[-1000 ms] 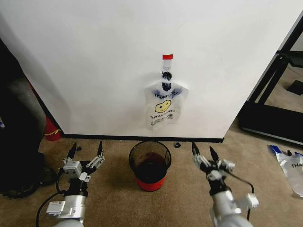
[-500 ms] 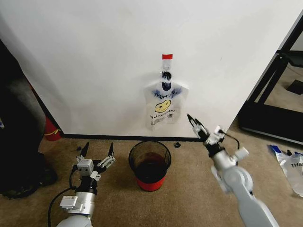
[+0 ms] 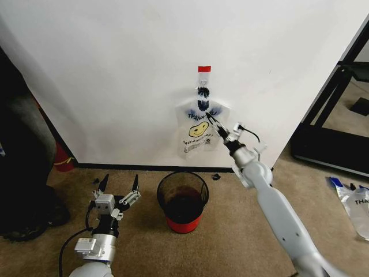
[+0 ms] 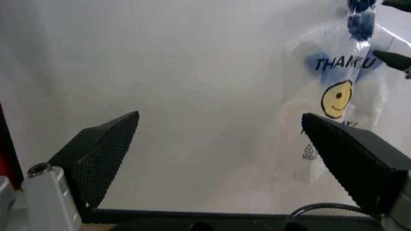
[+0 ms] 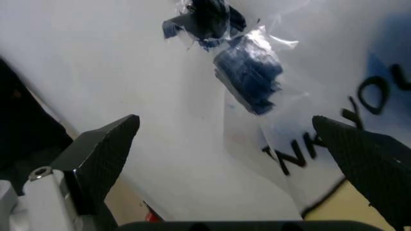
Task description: Pick up the garbage bag from the wall and place it over the trash bin.
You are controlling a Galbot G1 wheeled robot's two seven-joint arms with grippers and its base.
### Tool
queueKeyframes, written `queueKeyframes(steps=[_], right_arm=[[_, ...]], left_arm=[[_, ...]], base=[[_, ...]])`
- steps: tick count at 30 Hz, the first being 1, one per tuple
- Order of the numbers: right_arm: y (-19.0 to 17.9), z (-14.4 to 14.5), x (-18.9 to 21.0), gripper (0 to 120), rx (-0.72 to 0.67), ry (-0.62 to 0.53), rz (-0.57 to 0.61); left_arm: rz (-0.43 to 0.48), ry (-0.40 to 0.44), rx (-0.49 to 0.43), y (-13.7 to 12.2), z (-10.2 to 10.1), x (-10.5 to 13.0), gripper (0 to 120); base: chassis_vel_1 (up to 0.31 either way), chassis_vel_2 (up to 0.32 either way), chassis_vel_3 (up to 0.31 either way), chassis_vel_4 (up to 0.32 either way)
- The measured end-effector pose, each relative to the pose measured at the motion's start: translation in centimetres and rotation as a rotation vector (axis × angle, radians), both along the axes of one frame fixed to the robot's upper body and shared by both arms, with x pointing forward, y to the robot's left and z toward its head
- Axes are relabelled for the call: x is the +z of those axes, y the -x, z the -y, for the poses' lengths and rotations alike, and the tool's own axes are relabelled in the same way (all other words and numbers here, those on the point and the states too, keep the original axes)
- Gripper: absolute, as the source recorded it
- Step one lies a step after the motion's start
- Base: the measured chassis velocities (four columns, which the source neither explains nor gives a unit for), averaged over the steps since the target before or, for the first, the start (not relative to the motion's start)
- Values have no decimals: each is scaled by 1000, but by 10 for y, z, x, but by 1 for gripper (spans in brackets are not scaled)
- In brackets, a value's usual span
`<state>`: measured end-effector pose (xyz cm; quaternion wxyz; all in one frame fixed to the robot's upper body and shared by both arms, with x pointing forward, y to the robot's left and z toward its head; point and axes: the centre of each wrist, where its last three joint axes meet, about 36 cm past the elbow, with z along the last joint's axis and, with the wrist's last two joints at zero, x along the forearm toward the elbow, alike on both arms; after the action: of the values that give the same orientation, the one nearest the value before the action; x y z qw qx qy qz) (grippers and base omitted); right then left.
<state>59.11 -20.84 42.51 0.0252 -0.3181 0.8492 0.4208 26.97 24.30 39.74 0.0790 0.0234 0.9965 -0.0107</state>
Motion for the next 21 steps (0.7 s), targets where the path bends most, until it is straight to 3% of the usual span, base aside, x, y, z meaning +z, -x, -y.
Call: queueKeyframes(steps=[9, 21], right_arm=[[-18, -7, 3, 100, -17, -62, -22], [-16, -26, 10, 100, 23, -78, -6]], left_arm=[[1, 1, 3, -2, -1, 0, 99], [4, -3, -3, -5, -1, 2, 99]], base=[[0, 0, 0, 0], [0, 0, 0, 0]])
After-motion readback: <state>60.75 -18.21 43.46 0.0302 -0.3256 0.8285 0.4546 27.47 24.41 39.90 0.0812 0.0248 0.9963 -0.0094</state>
